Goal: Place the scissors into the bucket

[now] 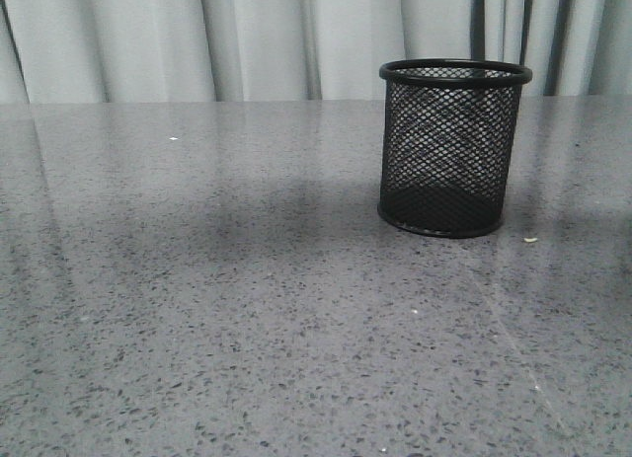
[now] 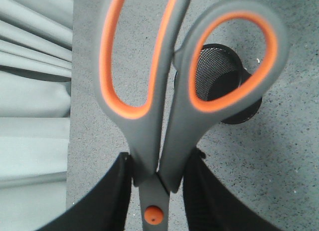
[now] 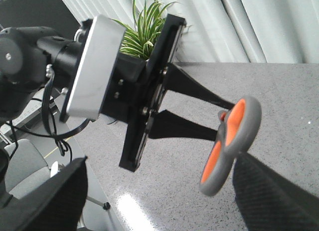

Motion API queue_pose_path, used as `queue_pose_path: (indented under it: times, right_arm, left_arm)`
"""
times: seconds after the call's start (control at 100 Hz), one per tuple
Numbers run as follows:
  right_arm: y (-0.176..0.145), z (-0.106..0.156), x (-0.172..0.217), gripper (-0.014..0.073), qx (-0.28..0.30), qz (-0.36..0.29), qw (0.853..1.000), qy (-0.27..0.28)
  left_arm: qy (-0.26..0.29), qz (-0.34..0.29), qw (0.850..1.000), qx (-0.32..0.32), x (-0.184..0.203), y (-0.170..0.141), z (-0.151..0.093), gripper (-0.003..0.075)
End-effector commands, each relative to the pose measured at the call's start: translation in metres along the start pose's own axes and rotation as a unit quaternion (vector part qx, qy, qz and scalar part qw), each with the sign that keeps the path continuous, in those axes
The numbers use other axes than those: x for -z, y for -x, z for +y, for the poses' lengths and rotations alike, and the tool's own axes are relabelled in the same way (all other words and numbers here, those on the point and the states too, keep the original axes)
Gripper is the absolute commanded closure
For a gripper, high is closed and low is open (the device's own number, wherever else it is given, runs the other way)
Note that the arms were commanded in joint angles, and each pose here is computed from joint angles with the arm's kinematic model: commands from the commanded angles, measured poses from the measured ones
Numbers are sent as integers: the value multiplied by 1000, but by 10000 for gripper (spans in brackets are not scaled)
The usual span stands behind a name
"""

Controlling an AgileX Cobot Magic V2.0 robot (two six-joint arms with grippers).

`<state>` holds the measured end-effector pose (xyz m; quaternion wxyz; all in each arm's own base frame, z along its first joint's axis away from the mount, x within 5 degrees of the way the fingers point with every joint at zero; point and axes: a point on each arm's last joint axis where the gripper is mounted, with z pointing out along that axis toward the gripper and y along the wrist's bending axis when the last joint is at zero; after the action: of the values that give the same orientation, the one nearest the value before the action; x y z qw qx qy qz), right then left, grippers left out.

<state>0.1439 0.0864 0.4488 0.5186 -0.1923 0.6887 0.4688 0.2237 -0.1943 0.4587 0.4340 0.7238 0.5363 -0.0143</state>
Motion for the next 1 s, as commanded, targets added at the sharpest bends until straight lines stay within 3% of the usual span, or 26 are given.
queue_pose_path:
  times: [0.0,0.47,0.72,0.99]
  right_arm:
    - [15,5,-5,51,0,-23,1000,21]
    - [10,-20,-52,52,-12,19,1000,1]
    - [15,-26,-51,52,-13,-13,999,-30]
    - [12,-36,-65,52,-80,-4,997,-7]
  left_arm:
    - [56,-45,997,5,23,15,7,596]
    - [59,-45,997,5,23,15,8,596]
    - [59,-43,997,4,23,15,8,596]
    - [59,-45,997,5,23,15,8,596]
